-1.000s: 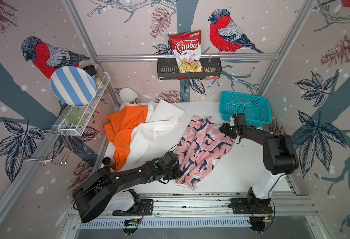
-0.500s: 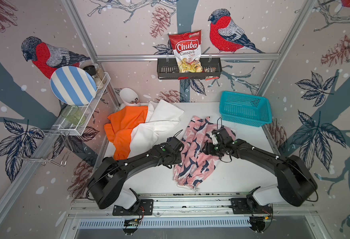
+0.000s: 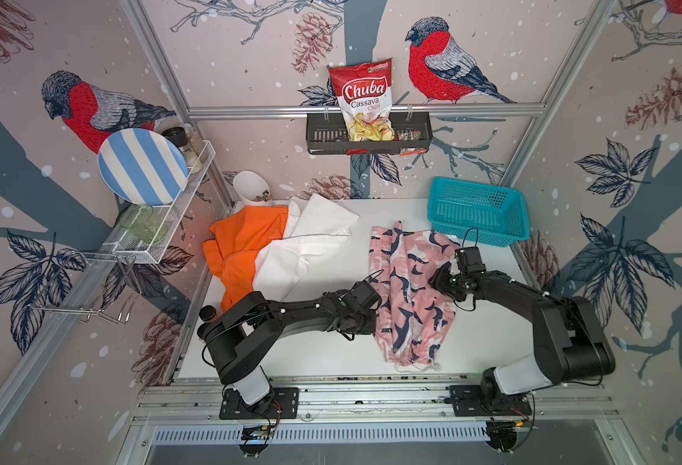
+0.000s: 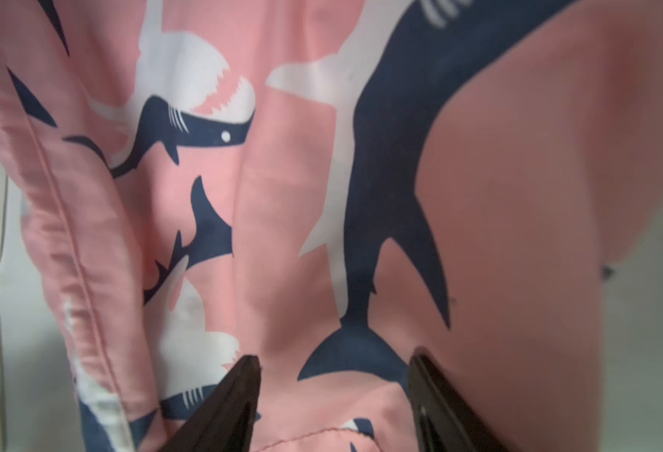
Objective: Roll up the shorts
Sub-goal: Fold the shorts at the center of the board.
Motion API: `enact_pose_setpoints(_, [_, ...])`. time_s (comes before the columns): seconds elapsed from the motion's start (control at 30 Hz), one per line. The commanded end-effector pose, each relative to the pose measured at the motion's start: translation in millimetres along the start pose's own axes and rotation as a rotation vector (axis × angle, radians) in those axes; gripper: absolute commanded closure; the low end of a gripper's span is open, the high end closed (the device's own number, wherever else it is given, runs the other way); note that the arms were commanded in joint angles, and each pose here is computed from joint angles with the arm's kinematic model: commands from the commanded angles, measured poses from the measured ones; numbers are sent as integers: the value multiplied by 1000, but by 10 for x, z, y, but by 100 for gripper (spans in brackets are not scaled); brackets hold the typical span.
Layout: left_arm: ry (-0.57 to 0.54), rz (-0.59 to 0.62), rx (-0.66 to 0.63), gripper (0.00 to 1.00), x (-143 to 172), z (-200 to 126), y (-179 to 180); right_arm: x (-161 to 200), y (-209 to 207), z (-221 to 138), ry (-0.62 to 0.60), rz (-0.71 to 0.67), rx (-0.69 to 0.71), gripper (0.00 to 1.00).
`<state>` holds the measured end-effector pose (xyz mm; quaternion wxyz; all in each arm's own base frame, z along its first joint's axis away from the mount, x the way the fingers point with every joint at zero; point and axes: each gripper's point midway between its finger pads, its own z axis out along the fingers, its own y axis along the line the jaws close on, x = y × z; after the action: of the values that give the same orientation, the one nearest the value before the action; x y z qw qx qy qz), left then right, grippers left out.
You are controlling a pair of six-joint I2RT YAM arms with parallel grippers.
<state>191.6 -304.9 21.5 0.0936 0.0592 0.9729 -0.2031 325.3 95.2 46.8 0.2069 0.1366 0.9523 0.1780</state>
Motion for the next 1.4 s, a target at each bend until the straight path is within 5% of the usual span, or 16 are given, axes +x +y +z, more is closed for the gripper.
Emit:
enact_pose_setpoints(0.0, [-27, -58, -45, 76, 8, -70, 82, 19, 41, -252, -1, -68, 39, 34])
enact_pose_setpoints(0.17, [-50, -47, -121, 75, -54, -123, 233, 515, 584, -410, 89, -154, -98, 30])
enact_pose_setpoints(0.47, [-56, -38, -95, 75, -196, -95, 193, 1263, 829, -264, 231, -149, -198, 27])
enact_pose_setpoints(0.8, [-90, -73, -102, 76, -297, -229, 379, 1460, 1788, -453, 271, -174, -493, 28])
enact_pose_setpoints(1.13, [-105, -93, -98, 76, -247, -311, 463, 1830, 1682, 8, 385, -120, -552, 29])
enact_pose_setpoints(1.37, [-129, -97, -85, 76, -261, -410, 464, 1461, 1719, -446, 238, -187, -472, 27])
